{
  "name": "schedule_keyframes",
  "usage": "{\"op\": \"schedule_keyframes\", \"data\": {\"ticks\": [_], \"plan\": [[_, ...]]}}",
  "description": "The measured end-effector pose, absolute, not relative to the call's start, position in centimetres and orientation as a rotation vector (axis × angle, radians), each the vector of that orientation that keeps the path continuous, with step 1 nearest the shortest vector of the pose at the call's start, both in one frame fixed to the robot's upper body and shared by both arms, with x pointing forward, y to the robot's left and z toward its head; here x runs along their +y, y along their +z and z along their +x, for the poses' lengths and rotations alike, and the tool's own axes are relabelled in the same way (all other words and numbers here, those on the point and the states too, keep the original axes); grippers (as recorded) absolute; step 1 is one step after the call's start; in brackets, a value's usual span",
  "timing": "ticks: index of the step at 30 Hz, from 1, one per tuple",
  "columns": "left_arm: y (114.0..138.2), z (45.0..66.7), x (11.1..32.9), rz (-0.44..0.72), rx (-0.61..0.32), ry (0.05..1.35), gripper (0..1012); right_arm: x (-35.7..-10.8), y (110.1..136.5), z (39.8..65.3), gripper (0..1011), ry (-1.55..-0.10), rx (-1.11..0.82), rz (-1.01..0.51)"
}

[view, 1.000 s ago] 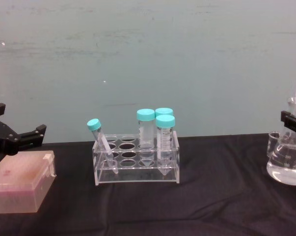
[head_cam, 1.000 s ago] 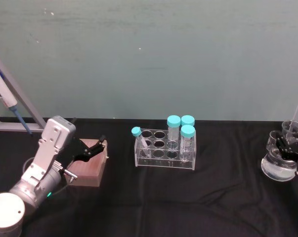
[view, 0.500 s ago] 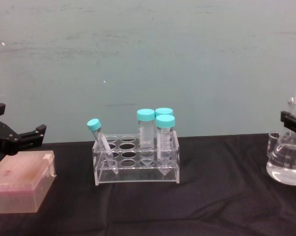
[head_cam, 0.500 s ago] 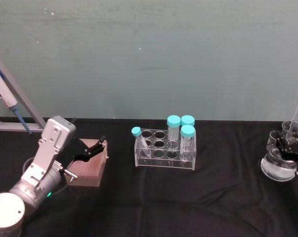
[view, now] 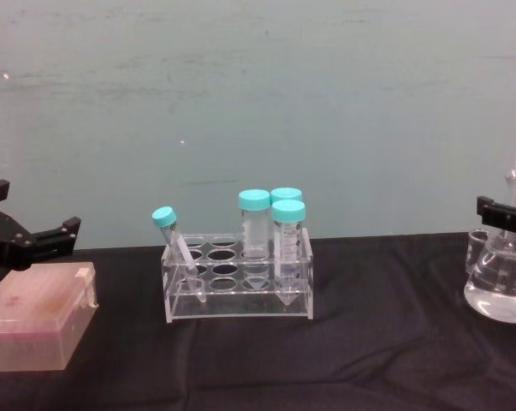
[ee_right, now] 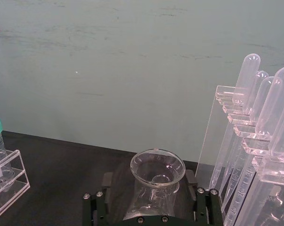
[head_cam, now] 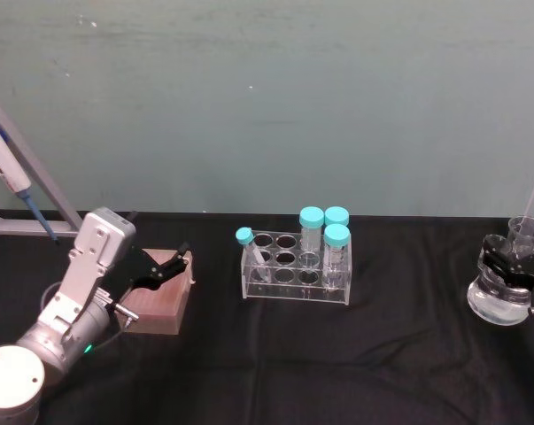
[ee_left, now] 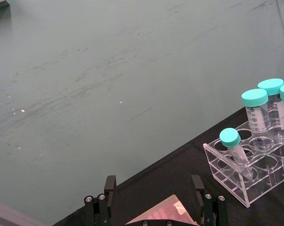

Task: Place the experimental apparatus aside using one hand.

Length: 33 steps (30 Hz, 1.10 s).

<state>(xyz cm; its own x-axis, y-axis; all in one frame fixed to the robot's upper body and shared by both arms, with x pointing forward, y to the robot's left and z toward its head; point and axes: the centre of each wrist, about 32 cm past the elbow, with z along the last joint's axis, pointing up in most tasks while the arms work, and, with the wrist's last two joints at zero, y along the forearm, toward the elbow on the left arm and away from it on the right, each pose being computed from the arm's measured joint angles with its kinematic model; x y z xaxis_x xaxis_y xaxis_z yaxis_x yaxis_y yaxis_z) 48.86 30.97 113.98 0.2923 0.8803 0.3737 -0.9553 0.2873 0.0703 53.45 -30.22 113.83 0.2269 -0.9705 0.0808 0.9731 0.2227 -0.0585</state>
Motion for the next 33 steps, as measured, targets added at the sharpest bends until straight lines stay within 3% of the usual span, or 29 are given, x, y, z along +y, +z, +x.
{"op": "schedule_keyframes", "data": {"ticks": [4, 33], "plan": [[113.98, 48.86, 30.97, 0.305, -0.285, 1.248, 1000, -30.22, 113.84, 53.45, 1002, -1.342, -0.029, -0.104], [113.98, 48.86, 30.97, 0.304, -0.285, 1.248, 1000, -29.82, 114.72, 52.95, 1003, -1.357, -0.122, -0.091]]}}
